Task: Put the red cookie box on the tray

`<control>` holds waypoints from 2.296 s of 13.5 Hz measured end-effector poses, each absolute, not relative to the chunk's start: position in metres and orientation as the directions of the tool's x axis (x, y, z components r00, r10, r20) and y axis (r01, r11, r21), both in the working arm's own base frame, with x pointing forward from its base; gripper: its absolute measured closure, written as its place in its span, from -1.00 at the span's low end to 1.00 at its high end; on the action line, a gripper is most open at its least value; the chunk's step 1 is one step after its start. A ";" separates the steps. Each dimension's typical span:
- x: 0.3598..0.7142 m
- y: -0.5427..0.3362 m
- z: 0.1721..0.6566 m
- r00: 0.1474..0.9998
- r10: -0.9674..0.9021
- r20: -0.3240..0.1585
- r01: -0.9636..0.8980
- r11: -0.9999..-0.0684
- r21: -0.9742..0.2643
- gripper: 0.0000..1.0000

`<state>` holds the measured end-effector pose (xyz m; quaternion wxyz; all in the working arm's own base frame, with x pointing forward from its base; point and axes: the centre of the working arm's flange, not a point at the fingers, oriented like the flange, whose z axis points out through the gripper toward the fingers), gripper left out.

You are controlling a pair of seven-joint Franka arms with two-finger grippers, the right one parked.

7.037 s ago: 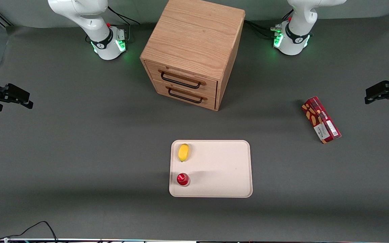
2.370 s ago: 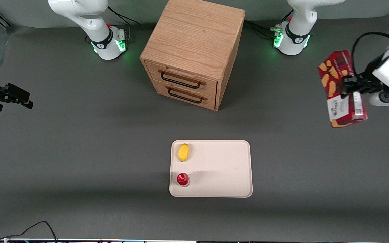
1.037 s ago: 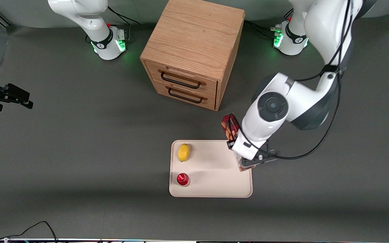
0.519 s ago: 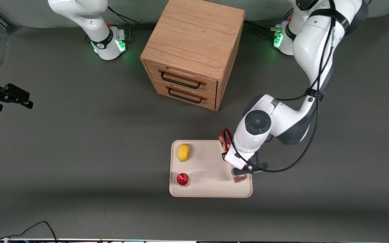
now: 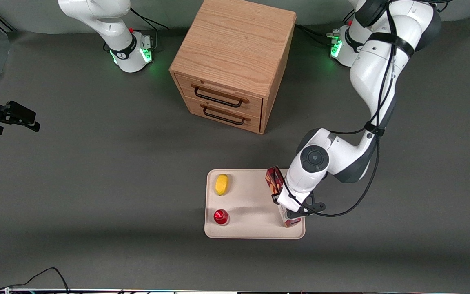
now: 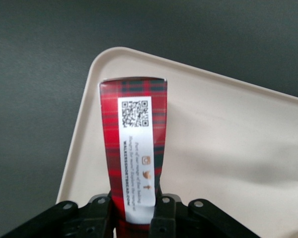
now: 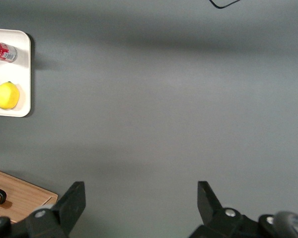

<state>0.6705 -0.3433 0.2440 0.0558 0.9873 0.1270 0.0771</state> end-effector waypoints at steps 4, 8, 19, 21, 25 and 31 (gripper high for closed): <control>0.670 -0.342 0.240 0.954 0.262 0.148 0.244 -0.961 0.132 0.52; 0.670 -0.338 0.236 0.954 0.257 0.153 0.241 -0.964 0.116 -0.06; 0.668 -0.337 0.285 0.962 0.271 0.034 0.272 -0.961 -0.042 -1.00; 0.666 -0.340 0.307 0.957 0.290 -0.015 0.289 -0.956 -0.052 -1.00; 0.663 -0.336 0.348 0.943 0.308 -0.129 0.301 -0.951 -0.067 -1.00; 0.643 -0.314 0.459 0.980 0.120 -0.157 0.107 -0.991 -0.085 -1.00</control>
